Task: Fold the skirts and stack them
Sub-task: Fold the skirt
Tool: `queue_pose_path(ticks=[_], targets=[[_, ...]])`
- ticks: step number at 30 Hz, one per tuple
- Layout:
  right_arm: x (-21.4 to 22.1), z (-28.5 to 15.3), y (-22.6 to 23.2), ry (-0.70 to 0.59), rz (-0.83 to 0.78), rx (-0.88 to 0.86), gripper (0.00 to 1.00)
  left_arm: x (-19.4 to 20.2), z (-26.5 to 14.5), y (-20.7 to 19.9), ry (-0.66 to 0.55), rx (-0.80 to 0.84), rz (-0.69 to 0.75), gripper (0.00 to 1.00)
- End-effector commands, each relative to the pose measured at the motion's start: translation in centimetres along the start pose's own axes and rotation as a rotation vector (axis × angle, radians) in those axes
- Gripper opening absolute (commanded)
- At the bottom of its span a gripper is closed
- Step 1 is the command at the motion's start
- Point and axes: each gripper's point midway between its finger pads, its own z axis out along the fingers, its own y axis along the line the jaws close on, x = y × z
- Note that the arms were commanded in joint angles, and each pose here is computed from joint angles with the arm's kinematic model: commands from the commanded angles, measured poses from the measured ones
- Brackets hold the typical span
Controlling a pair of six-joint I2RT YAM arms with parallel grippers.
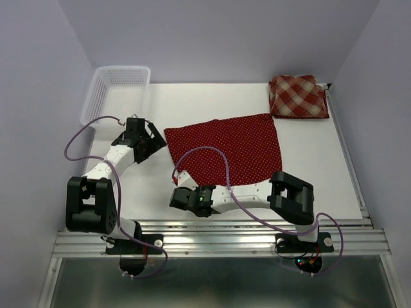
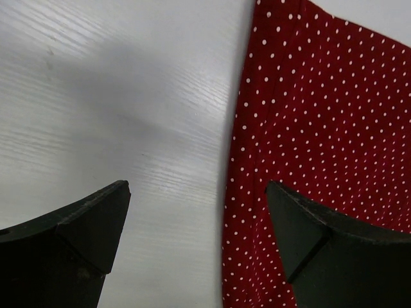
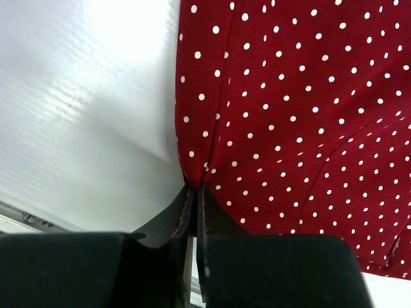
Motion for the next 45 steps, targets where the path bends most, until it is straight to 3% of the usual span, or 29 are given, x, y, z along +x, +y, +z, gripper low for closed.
queue_pose_path(ticks=[1,6,12,17,21,26,28,30,31,35,41,45], targets=[[-0.3,-1.1,1.3,-0.027,0.015,-0.075,0.01,0.7,0.9,-2.4,0.018,0.102,0.036,0.99],[0.2,-1.4,1.0,-0.024,0.023,-0.081,0.0,0.3,3.7,-1.6,0.028,0.001,0.036,0.99],[1.0,-1.3,1.0,-0.02,0.023,-0.102,0.01,0.0,7.3,-2.3,0.064,-0.013,0.059,0.92],[1.7,-1.1,1.3,-0.001,0.02,-0.127,0.01,-1.0,9.2,-2.9,0.067,-0.029,0.073,0.79],[1.9,-1.2,1.5,0.0,0.027,-0.144,0.01,-0.6,10.4,-2.9,0.092,-0.037,0.078,0.61],[1.3,-1.7,1.8,-0.017,0.032,-0.167,0.01,-0.4,11.3,-3.4,0.101,-0.031,0.103,0.54],[1.4,-1.7,1.8,-0.016,0.034,-0.171,0.01,-0.4,11.5,-3.5,0.103,-0.029,0.104,0.46],[1.2,-2.0,1.6,-0.025,0.045,-0.171,0.01,-0.7,11.7,-3.9,0.105,-0.016,0.112,0.21],[1.4,-2.0,1.5,-0.024,0.045,-0.17,0.01,-1.0,11.7,-4.2,0.103,-0.014,0.114,0.0],[0.7,-3.0,1.2,-0.044,0.074,-0.179,0.01,-1.3,10.7,-3.8,0.099,-0.041,0.138,0.0],[-0.9,-6.1,3.6,-0.105,0.043,-0.326,0.01,-6.2,3.5,-3.0,-0.159,-0.083,0.085,0.0],[-1.4,-7.9,5.2,-0.118,0.051,-0.406,0.01,-8.4,0.8,-1.8,-0.253,-0.167,0.078,0.0]])
